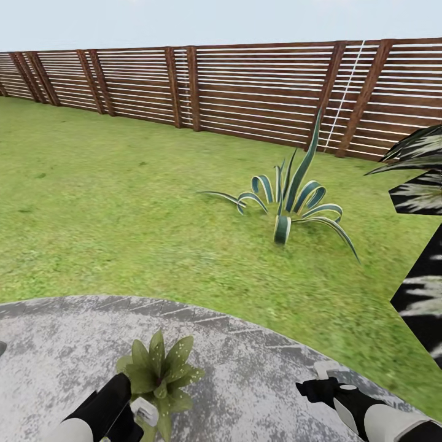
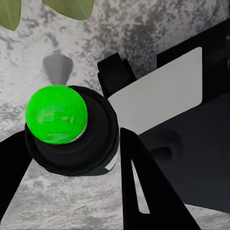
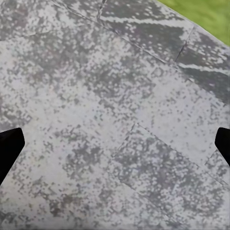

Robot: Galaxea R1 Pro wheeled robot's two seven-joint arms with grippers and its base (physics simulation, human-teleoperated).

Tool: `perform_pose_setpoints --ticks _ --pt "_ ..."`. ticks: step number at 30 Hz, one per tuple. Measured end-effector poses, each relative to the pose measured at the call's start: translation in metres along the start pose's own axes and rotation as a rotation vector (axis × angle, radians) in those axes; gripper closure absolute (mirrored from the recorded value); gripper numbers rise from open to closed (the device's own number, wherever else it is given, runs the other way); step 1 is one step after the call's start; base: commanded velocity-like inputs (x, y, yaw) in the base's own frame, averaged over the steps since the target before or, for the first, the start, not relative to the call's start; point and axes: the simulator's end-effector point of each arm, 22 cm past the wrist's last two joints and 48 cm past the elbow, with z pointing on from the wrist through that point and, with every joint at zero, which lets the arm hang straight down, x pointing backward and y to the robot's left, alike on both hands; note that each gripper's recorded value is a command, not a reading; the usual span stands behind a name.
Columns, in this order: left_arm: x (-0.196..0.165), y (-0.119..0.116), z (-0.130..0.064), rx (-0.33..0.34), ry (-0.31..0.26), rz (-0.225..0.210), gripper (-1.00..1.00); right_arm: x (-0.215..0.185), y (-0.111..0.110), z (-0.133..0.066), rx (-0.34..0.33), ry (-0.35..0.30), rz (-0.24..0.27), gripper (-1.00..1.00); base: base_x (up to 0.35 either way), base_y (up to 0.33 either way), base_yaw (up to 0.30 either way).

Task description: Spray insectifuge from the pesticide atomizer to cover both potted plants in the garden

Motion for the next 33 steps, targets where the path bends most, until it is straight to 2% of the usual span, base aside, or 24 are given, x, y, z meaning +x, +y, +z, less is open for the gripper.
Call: perform_pose_setpoints --ticks 2,5,12,20,22,25,33 --pt "-0.003 -0.004 0.000 0.017 -0.015 -0.012 1.00 0.000 0.000 0.000 0.000 0.000 0.000 -1.00 0.000 0.000 -0.002" --pt "-0.012 -0.014 -0.002 0.070 -0.052 -0.054 1.00 0.000 0.000 0.000 0.000 0.000 0.000 -1.00 0.000 0.000 -0.028" --pt "-0.014 -0.015 -0.003 0.080 -0.061 -0.063 1.00 0.000 0.000 0.000 0.000 0.000 0.000 -1.00 -0.113 -0.074 -0.009" --pt "-0.027 -0.007 -0.013 0.059 -0.101 -0.060 1.00 0.000 0.000 0.000 -0.001 0.000 0.000 -1.00 -0.204 -0.127 0.000" --pt "-0.032 0.000 -0.017 0.037 -0.115 -0.059 1.00 0.000 0.000 0.000 -0.001 0.000 0.000 -1.00 -0.018 -0.009 0.000" --pt "-0.048 0.014 -0.032 -0.015 -0.164 -0.056 1.00 0.000 0.000 0.000 -0.002 0.000 0.000 -1.00 -0.003 -0.001 0.000" --pt "-0.051 0.015 -0.034 -0.022 -0.173 -0.056 1.00 0.000 0.000 0.000 -0.002 0.000 0.000 -1.00 0.000 0.028 0.000"
